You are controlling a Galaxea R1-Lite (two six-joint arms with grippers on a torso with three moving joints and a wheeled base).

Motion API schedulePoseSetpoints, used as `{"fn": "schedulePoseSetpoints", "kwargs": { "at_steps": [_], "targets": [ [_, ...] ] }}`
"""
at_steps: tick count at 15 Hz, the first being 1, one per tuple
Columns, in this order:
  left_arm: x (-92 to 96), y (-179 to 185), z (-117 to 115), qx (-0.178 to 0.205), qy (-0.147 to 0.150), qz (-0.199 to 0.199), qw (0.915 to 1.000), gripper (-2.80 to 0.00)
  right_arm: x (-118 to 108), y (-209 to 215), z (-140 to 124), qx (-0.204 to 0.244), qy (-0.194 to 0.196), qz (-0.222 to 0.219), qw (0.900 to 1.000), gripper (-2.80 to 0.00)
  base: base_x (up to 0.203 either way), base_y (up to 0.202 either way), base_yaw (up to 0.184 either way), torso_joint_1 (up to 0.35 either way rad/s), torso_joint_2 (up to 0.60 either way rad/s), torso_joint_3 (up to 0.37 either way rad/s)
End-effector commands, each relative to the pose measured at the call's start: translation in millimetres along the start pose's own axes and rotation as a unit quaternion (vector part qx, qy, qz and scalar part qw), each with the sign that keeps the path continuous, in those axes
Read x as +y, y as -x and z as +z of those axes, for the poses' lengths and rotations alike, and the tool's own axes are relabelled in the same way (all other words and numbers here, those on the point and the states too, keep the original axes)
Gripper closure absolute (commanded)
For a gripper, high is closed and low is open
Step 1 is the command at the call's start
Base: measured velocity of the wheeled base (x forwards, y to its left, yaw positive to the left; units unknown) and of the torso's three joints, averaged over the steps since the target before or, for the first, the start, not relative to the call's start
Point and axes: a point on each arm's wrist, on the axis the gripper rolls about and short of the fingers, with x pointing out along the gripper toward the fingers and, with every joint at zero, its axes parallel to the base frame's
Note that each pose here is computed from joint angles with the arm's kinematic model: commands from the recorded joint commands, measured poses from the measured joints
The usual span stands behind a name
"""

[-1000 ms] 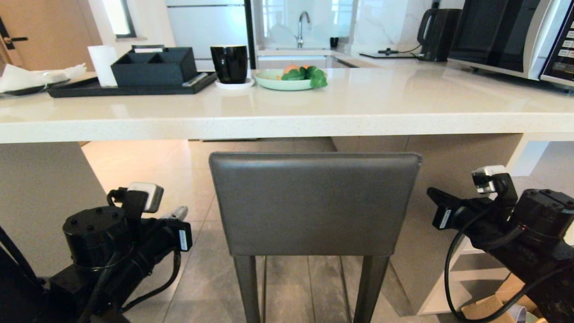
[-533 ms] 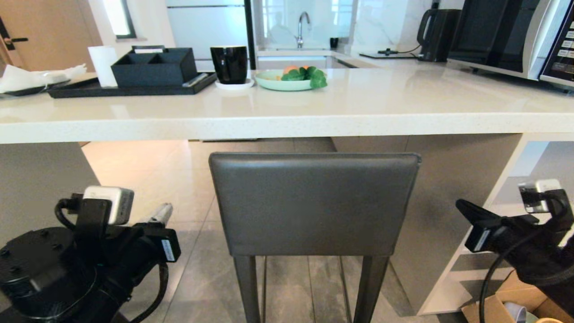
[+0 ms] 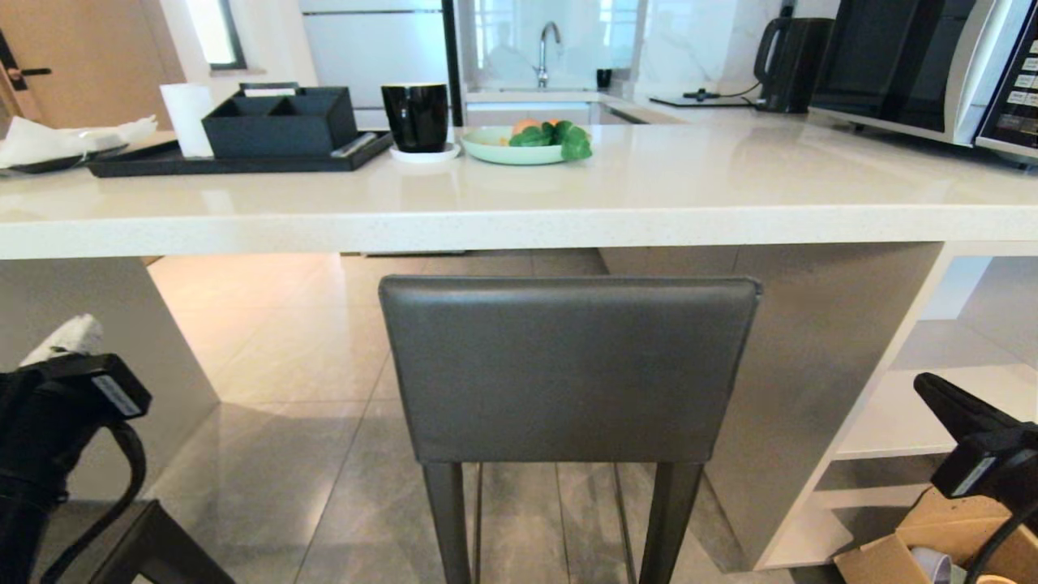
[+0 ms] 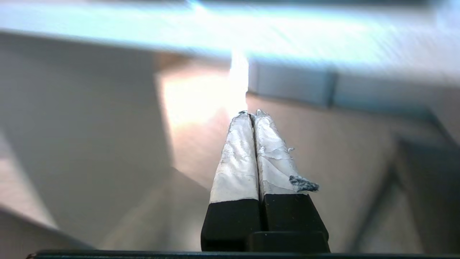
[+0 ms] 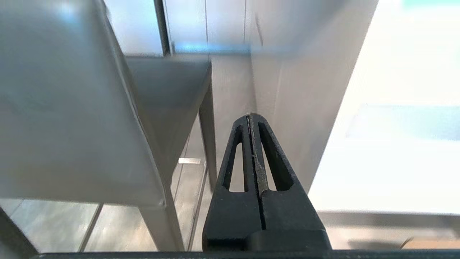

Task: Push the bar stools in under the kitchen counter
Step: Push the gray chair back under the dining table

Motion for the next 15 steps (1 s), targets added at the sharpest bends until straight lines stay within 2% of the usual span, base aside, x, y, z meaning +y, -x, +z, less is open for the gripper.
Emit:
{"fn": "schedulePoseSetpoints", "kwargs": {
  "at_steps": [1, 4, 6, 7, 9, 11, 12, 13, 15],
  "targets": [
    [22.3, 11, 24, -0.062, 0.017, 0.039, 0.9972, 0.0, -2, 18, 14, -0.048, 0.002, -0.005, 0.999, 0.0, 0.0, 0.0, 0.0, 0.0, 0.0, 0.0],
    [46.0, 29, 38, -0.115, 0.005, 0.066, 0.9912, 0.0, -4, 41, 22, -0.074, 0.012, -0.01, 0.997, 0.0, 0.0, 0.0, 0.0, 0.0, 0.0, 0.0],
    [55.8, 52, 41, -0.145, -0.006, 0.048, 0.9882, 0.0, -5, 63, 24, -0.085, 0.018, -0.015, 0.996, 0.0, 0.0, 0.0, 0.0, 0.0, 0.0, 0.0],
    [59.5, 64, 39, -0.148, -0.014, 0.04, 0.9881, 0.0, -5, 74, 24, -0.087, 0.019, -0.018, 0.996, 0.0, 0.0, 0.0, 0.0, 0.0, 0.0, 0.0],
    [65.0, 81, 37, -0.137, -0.025, 0.032, 0.9898, 0.0, -6, 99, 26, -0.081, 0.022, -0.022, 0.996, 0.0, 0.0, 0.0, 0.0, 0.0, 0.0, 0.0],
    [70.3, 96, 42, -0.116, -0.034, 0.025, 0.9923, 0.0, -6, 128, 25, -0.055, 0.023, -0.021, 0.998, 0.0, 0.0, 0.0, 0.0, 0.0, 0.0, 0.0],
    [73.6, 106, 44, -0.099, -0.04, 0.02, 0.9941, 0.0, -6, 142, 22, -0.026, 0.022, -0.023, 0.999, 0.0, 0.0, 0.0, 0.0, 0.0, 0.0, 0.0],
    [76.7, 115, 43, -0.072, -0.049, 0.012, 0.9961, 0.0, -6, 155, 20, -0.02, 0.022, -0.03, 0.999, 0.0, 0.0, 0.0, 0.0, 0.0, 0.0, 0.0],
    [82.1, 135, 37, -0.029, -0.065, -0.01, 0.9974, 0.0, -4, 171, 13, -0.04, 0.03, -0.042, 0.998, 0.0, 0.0, 0.0, 0.0, 0.0, 0.0, 0.0]
  ]
}}
